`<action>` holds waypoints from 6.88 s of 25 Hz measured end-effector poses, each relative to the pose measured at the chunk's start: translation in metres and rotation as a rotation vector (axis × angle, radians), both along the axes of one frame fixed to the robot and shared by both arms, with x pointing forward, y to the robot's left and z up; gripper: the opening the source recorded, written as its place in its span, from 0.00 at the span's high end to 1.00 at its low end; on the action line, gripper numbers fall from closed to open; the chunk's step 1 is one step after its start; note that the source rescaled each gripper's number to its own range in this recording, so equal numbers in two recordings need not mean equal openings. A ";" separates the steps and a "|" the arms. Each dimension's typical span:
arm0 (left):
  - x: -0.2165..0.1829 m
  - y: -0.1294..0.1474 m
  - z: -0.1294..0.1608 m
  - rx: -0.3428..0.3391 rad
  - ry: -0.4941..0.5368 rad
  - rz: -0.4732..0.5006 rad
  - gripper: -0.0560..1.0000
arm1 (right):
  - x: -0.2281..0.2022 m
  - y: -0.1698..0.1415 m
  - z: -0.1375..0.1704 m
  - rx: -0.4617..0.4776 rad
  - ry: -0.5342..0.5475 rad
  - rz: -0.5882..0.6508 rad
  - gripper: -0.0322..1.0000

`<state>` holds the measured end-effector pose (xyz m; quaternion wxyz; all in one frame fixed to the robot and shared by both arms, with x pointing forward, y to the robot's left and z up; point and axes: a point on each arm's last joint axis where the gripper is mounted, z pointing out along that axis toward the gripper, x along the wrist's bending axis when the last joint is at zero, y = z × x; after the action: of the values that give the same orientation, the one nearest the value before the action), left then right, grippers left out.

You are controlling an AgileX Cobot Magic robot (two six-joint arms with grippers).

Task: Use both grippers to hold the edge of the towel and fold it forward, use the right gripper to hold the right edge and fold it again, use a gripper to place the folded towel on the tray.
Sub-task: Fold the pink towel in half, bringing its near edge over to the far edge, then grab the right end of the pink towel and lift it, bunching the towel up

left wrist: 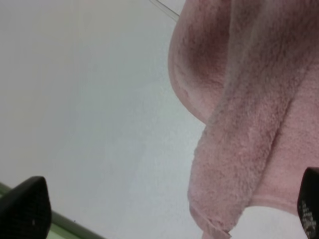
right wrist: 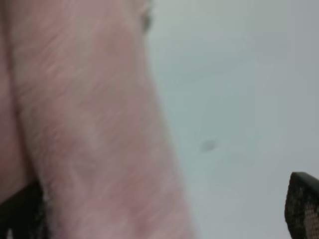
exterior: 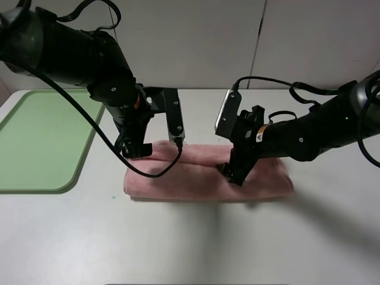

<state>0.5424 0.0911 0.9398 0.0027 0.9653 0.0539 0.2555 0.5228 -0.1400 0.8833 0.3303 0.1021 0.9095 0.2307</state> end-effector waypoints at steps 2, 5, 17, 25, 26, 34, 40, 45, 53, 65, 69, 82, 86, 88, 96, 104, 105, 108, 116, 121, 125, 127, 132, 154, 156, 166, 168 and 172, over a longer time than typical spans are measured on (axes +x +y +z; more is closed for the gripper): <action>0.000 0.000 0.000 0.000 0.000 0.000 0.00 | 0.003 0.001 0.004 0.008 -0.055 0.016 0.00; 0.000 0.000 0.000 0.000 0.000 0.000 0.00 | 0.006 0.003 0.009 0.007 -0.135 0.039 0.00; 0.000 0.000 0.000 -0.005 -0.002 -0.001 0.00 | 0.032 -0.031 0.031 -0.093 -0.447 -0.215 0.00; 0.002 -0.005 0.001 -0.045 -0.022 -0.023 0.00 | 0.032 -0.044 0.029 -0.073 -0.400 -0.406 0.00; 0.002 -0.005 0.001 -0.044 -0.022 -0.022 0.00 | 0.032 -0.045 0.028 -0.068 -0.390 -0.427 0.00; -0.001 0.002 -0.001 0.007 0.012 0.032 0.00 | 0.017 -0.028 0.023 -0.122 -0.333 -0.459 0.00; -0.006 0.009 0.004 0.041 0.045 0.109 0.00 | -0.001 -0.004 0.021 -0.150 -0.292 -0.429 0.00; -0.015 0.012 0.034 -0.066 0.036 0.197 0.00 | -0.013 0.003 0.039 -0.060 -0.234 -0.453 0.07; -0.043 0.035 0.105 -0.276 -0.030 0.428 0.00 | -0.020 0.001 0.067 0.068 -0.201 -0.494 0.21; -0.145 0.113 0.204 -0.606 -0.097 0.614 0.00 | -0.019 0.000 0.068 0.067 -0.214 -0.509 0.21; -0.187 0.143 0.209 -0.689 -0.082 0.636 0.01 | -0.019 0.000 0.068 0.084 -0.210 -0.521 0.21; -0.297 0.227 0.201 -1.033 -0.141 0.658 0.02 | -0.019 0.000 0.068 0.087 -0.210 -0.523 0.21; -0.311 0.231 0.181 -1.071 -0.099 0.609 0.02 | -0.020 0.000 0.068 0.089 -0.207 -0.522 0.21; -0.313 0.229 0.166 -1.051 -0.067 0.592 0.02 | -0.020 0.000 0.068 0.089 -0.207 -0.521 0.21; -0.303 0.217 0.106 -0.960 0.020 0.602 0.02 | -0.020 0.000 0.067 0.094 -0.199 -0.518 0.04; -0.298 0.212 0.100 -0.958 -0.010 0.532 0.02 | -0.020 0.001 0.067 0.115 -0.191 -0.531 0.00; -0.298 0.212 0.100 -0.957 -0.010 0.531 0.02 | -0.020 0.001 0.067 0.116 -0.191 -0.532 0.00; -0.298 0.212 0.100 -0.956 -0.010 0.530 0.02 | -0.020 0.001 0.067 0.117 -0.191 -0.533 0.00; -0.298 0.212 0.100 -0.962 -0.033 0.567 0.02 | -0.019 -0.001 0.068 0.123 -0.205 -0.550 0.00; -0.299 0.214 0.100 -0.975 -0.118 0.733 0.02 | -0.019 -0.001 0.068 0.155 -0.197 -0.574 0.00; -0.301 0.214 0.100 -0.978 -0.205 0.892 0.02 | -0.019 -0.002 0.068 0.161 -0.202 -0.591 0.00; -0.304 0.215 0.100 -0.993 -0.258 0.946 0.02 | -0.019 -0.003 0.069 0.174 -0.206 -0.619 0.00; -0.313 0.216 0.101 -1.018 -0.367 1.038 0.02 | -0.019 -0.004 0.069 0.217 -0.203 -0.659 0.00; -0.314 0.216 0.102 -1.020 -0.381 1.054 0.02 | -0.025 -0.017 0.060 0.319 -0.017 -0.895 0.00; -0.314 0.216 0.102 -1.020 -0.381 1.054 0.02 | -0.022 -0.026 0.058 0.305 0.027 -0.925 0.00; -0.314 0.216 0.102 -1.020 -0.381 1.054 0.02 | -0.005 -0.073 0.071 0.375 0.114 -0.968 0.00; -0.314 0.216 0.102 -1.020 -0.381 1.054 0.02 | -0.002 -0.080 0.073 0.425 0.140 -0.960 0.00; -0.314 0.216 0.102 -1.020 -0.381 1.054 0.02 | 0.003 -0.085 0.076 0.562 0.237 -0.875 0.00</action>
<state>0.2283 0.3074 1.0415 0.3357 0.6299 0.6185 0.3287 0.5261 -0.2252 0.9589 0.2504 0.5820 0.7162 0.2929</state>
